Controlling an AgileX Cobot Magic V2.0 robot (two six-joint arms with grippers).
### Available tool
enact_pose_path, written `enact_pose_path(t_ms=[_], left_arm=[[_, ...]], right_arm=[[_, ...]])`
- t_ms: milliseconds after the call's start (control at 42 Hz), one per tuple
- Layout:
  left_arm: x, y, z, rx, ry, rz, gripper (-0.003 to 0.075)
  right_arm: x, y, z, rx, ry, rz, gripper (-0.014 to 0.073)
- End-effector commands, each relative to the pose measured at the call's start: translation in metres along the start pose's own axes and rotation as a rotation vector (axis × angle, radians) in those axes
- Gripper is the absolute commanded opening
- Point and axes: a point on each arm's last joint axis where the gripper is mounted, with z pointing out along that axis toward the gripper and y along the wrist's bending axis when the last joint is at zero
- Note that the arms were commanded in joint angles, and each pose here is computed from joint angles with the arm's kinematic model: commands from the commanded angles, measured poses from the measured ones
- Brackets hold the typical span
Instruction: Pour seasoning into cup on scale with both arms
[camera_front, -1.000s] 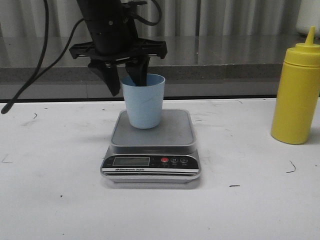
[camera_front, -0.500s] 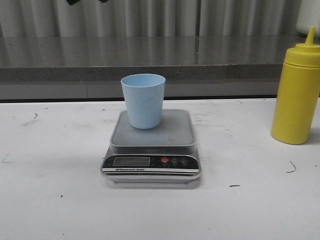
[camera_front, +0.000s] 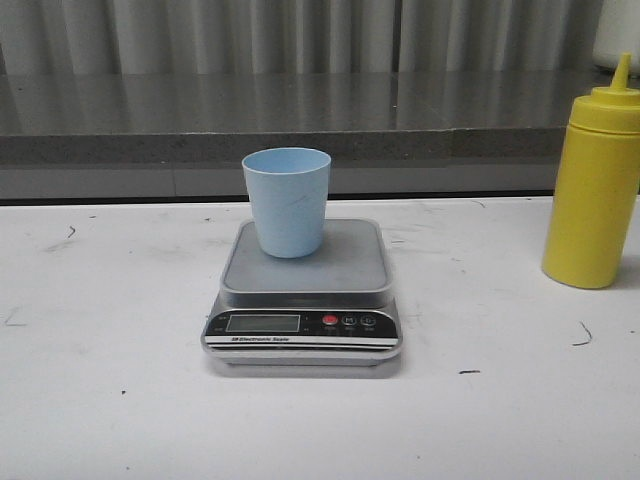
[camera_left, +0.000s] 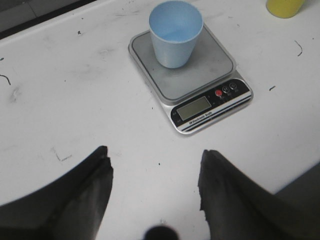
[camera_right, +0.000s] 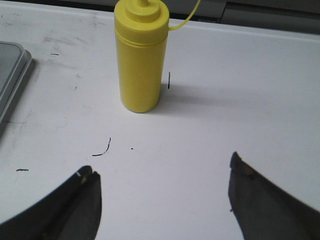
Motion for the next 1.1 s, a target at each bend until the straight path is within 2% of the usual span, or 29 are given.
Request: enact_pose_path(t_ms=[0, 262, 452, 548, 738, 833, 976, 1071], left_arm=[[0.011, -0.003, -0.021, 0.018, -0.131, -0.009, 0.0386], [0.049, -0.005, -0.039, 0.041, -0.209, -0.028, 0.0386], [0.05, -0.005, -0.043, 0.041, -0.229, -0.028, 0.0386], [0.05, -0.005, -0.043, 0.041, -0.23, -0.028, 0.0386], [0.05, -0.005, -0.043, 0.041, -0.23, -0.028, 0.0386], [0.05, -0.005, -0.043, 0.041, -0.23, -0.028, 0.0386], [0.05, -0.005, -0.043, 0.041, -0.23, -0.028, 0.0386], [0.05, -0.005, -0.043, 0.041, -0.23, -0.028, 0.0386]], right_arm=[[-0.015, -0.001, -0.004, 0.011, -0.1, -0.018, 0.0552], [-0.015, -0.001, -0.004, 0.008, -0.097, -0.015, 0.0552], [-0.021, -0.001, -0.005, 0.007, -0.168, -0.019, 0.0552], [-0.022, -0.001, -0.003, 0.007, -0.161, -0.026, 0.0556], [-0.032, 0.003, 0.008, -0.016, -0.114, -0.041, 0.0659], [-0.044, 0.008, 0.014, -0.042, -0.081, -0.057, 0.0655], [-0.063, 0.013, 0.028, -0.06, -0.137, -0.065, 0.0655], [-0.067, 0.016, 0.038, -0.089, -0.162, -0.015, 0.0655]])
